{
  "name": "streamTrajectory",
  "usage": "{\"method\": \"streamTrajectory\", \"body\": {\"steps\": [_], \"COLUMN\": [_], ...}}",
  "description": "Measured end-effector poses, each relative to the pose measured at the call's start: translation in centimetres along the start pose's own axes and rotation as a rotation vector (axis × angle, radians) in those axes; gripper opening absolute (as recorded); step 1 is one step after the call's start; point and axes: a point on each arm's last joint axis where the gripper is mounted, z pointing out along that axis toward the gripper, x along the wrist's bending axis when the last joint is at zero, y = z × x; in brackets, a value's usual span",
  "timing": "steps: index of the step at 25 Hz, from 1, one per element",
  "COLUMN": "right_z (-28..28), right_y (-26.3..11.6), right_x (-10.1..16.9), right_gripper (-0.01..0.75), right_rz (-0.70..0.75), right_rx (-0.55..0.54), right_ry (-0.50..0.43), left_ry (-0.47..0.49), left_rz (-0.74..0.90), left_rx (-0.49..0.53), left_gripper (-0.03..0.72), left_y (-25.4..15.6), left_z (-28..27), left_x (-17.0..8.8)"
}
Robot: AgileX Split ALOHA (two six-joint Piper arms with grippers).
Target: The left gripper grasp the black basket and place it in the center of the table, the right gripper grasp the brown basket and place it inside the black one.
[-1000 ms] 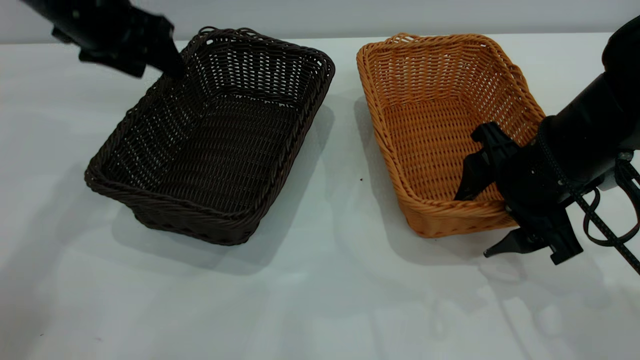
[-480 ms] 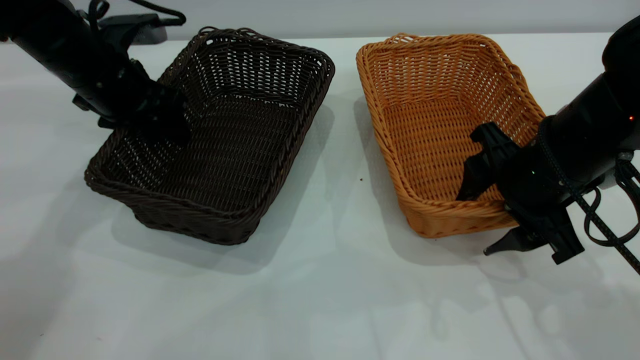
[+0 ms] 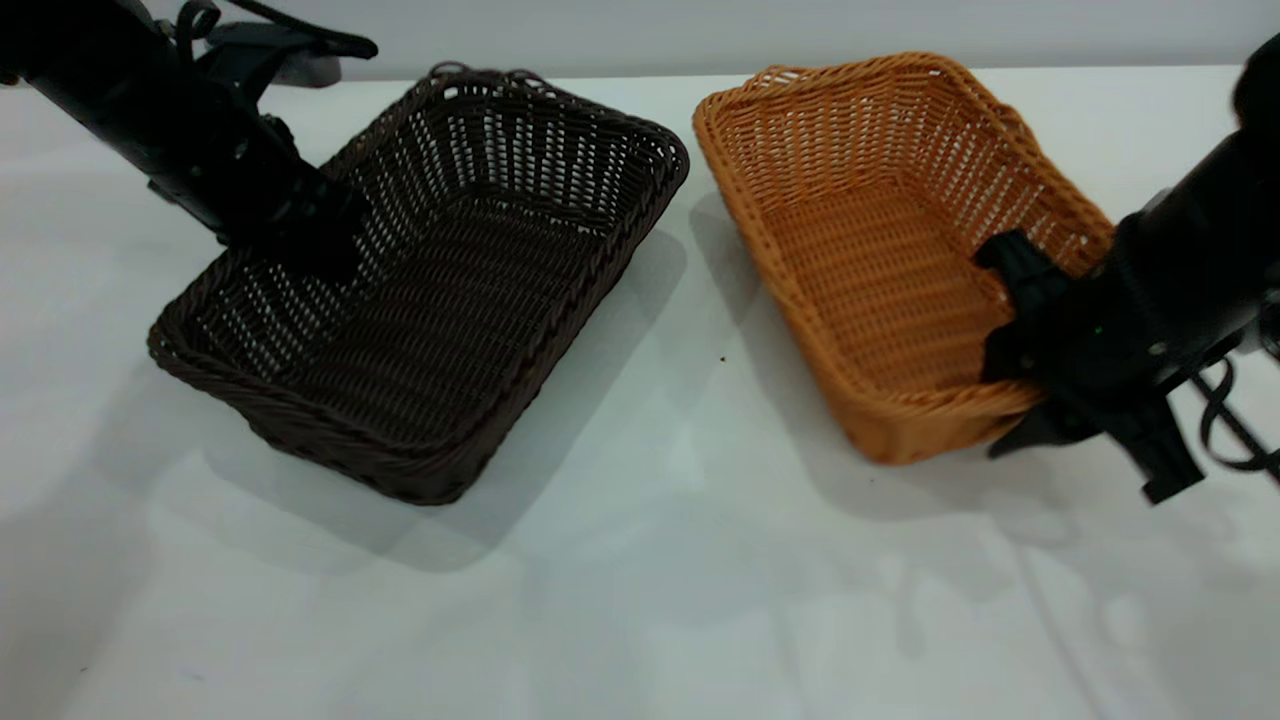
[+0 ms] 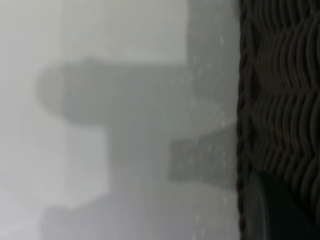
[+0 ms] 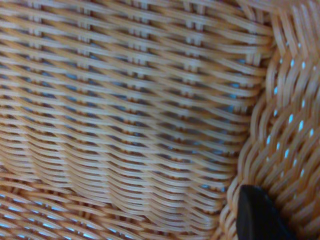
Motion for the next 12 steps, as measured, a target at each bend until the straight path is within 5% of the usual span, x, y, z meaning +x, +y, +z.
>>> {"method": "streamTrajectory", "body": {"steps": [7,12], "right_z": [-2.9,-5.8], "right_y": [6.5,7.6], "right_x": [4.9,9.1], "right_gripper": [0.129,0.129], "right_rz": [-0.167,-0.453], "right_rx": [-0.006,0.184], "right_ry": [0.246,0.38], "left_ry": [0.008,-0.01], "left_rz": [0.192,0.512], "left_rx": [-0.015,-0.028], "left_gripper": [0.079,0.079], "left_y": [0.3,1.1], "left_z": [0.1,0.7], "left_x": [-0.4,-3.5]}}
